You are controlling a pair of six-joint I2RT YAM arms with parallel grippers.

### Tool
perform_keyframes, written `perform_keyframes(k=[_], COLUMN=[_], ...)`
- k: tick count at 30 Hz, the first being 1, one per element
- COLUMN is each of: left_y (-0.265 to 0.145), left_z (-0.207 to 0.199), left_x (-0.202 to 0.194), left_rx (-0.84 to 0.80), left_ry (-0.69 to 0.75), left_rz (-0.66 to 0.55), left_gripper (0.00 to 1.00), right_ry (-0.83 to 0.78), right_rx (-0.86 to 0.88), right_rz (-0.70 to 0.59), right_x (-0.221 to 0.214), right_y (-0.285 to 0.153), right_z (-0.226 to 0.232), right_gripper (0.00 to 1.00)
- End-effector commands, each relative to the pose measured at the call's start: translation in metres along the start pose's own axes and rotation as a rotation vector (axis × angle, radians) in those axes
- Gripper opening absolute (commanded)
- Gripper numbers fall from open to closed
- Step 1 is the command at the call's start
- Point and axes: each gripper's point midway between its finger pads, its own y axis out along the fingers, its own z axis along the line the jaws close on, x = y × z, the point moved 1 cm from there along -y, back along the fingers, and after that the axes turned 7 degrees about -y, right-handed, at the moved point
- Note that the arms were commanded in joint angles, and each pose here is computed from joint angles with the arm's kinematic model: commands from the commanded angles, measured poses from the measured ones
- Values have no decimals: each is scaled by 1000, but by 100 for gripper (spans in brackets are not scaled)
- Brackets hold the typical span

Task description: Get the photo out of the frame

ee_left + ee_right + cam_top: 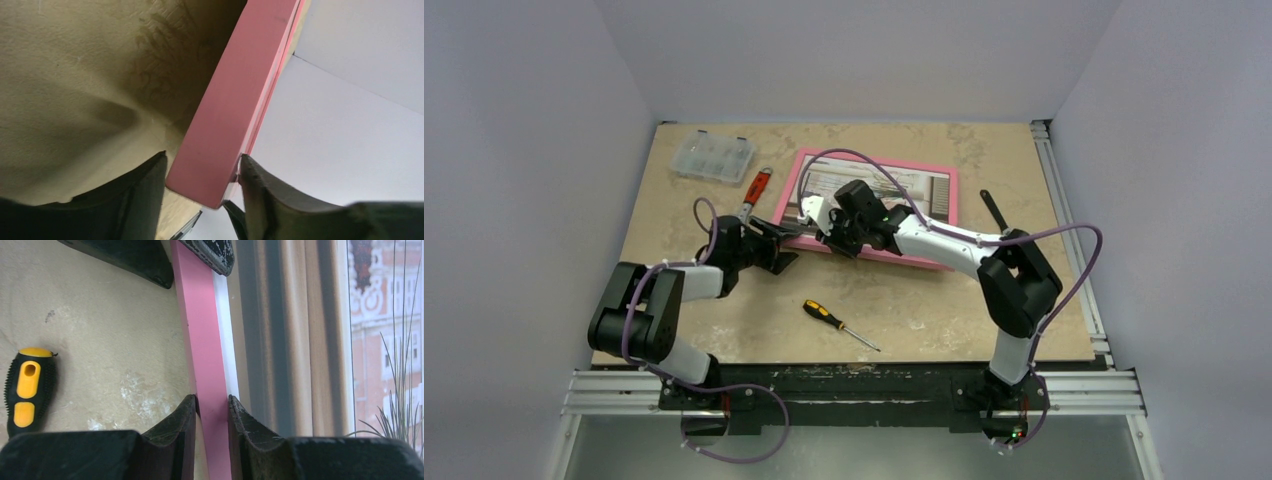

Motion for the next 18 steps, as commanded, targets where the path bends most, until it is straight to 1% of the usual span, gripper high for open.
perform_keyframes(k=[1, 2, 4, 5, 7, 8, 9, 10, 11, 12, 15, 16, 18], left_y=[3, 3, 2, 0, -5, -8, -11, -14, -18, -22, -36, -39, -48], left_z=[-23, -23, -23, -21, -20, -21, -21, -22, -25, -25, -31, -34, -38], left_x=[4, 3, 1, 0, -2, -3, -5, -7, -9, -11, -18, -20, -26], left_rx=[-38, -35, -31, -19, 0, 8, 17, 27, 33, 44, 59, 58, 68], left_ry=[18, 15, 16, 14, 28, 40, 54, 62, 73, 85, 106, 113, 122], left_rz=[-25, -19, -13, -10, -11, -11, -10, -6, -1, 3, 14, 19, 33], left_gripper=[45, 41, 35, 29, 21, 18, 14, 7, 4, 3, 2, 2, 0], right_ry=[14, 20, 31, 43, 70, 94, 127, 160, 193, 225, 332, 352, 383], right_rx=[-82, -85, -93, -106, -147, -169, -211, -250, -285, -317, -391, -412, -470], right_rz=[-163, -160, -147, -137, -126, -124, -120, -129, -124, -122, -123, -114, -109], right_x=[47, 46, 44, 43, 42, 42, 41, 43, 41, 39, 31, 26, 22], right_y=[-25, -25, -25, -26, -31, -34, -38, -47, -51, -57, -75, -81, -94], right_z=[-13, -12, -10, -9, -10, -10, -14, -16, -17, -17, -11, -5, 5], right_gripper=[0, 0, 0, 0, 0, 9, 21, 31, 39, 46, 71, 74, 75])
